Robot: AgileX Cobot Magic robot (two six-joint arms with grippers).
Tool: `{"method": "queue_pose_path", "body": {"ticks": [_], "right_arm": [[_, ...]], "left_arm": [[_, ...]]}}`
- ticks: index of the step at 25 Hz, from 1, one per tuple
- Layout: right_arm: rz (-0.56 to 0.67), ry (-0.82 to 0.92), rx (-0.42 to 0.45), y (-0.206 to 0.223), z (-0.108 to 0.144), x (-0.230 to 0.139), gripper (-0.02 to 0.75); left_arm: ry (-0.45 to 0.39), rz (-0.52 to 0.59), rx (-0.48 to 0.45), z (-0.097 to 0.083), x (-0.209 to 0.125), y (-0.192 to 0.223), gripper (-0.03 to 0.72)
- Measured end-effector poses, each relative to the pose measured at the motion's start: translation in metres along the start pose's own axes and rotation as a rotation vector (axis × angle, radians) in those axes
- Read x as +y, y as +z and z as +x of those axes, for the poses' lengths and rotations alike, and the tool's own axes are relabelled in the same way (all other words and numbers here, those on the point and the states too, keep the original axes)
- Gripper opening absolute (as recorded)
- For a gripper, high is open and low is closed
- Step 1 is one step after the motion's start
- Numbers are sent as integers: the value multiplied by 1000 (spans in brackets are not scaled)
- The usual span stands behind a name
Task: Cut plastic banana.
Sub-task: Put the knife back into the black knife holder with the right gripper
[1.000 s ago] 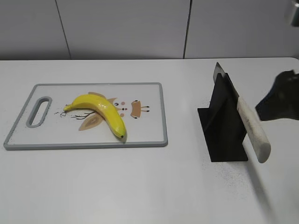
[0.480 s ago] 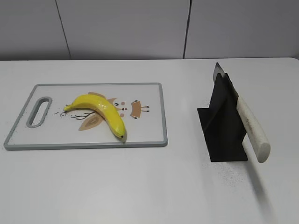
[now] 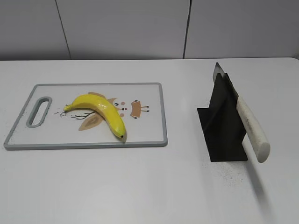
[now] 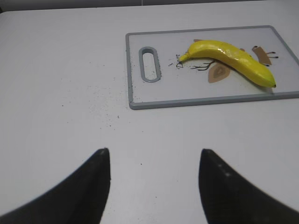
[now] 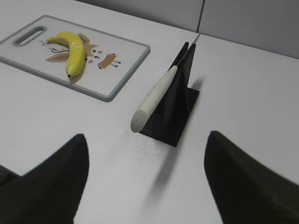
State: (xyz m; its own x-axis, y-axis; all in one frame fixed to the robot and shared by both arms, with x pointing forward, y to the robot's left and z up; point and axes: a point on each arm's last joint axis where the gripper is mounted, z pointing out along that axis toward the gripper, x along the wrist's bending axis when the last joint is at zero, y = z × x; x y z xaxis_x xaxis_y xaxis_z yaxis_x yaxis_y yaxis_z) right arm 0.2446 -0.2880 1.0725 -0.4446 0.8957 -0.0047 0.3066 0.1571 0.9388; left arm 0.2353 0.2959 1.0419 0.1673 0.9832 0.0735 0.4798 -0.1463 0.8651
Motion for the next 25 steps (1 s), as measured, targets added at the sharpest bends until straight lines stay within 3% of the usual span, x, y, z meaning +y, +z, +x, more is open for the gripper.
{"method": "queue_pose_path", "body": {"ticks": [5,17,25], "right_arm": [[-22,-3,0,-5,1,-3,581],[119,-24,-19,-3,-1,-19,580],[99,-24,-31,-7,-1,-21,578]], "left_arm": [[0,0,0,0,0,0,589],[0,0,0,0,0,0,589],[0,0,0,0,0,0,589]]}}
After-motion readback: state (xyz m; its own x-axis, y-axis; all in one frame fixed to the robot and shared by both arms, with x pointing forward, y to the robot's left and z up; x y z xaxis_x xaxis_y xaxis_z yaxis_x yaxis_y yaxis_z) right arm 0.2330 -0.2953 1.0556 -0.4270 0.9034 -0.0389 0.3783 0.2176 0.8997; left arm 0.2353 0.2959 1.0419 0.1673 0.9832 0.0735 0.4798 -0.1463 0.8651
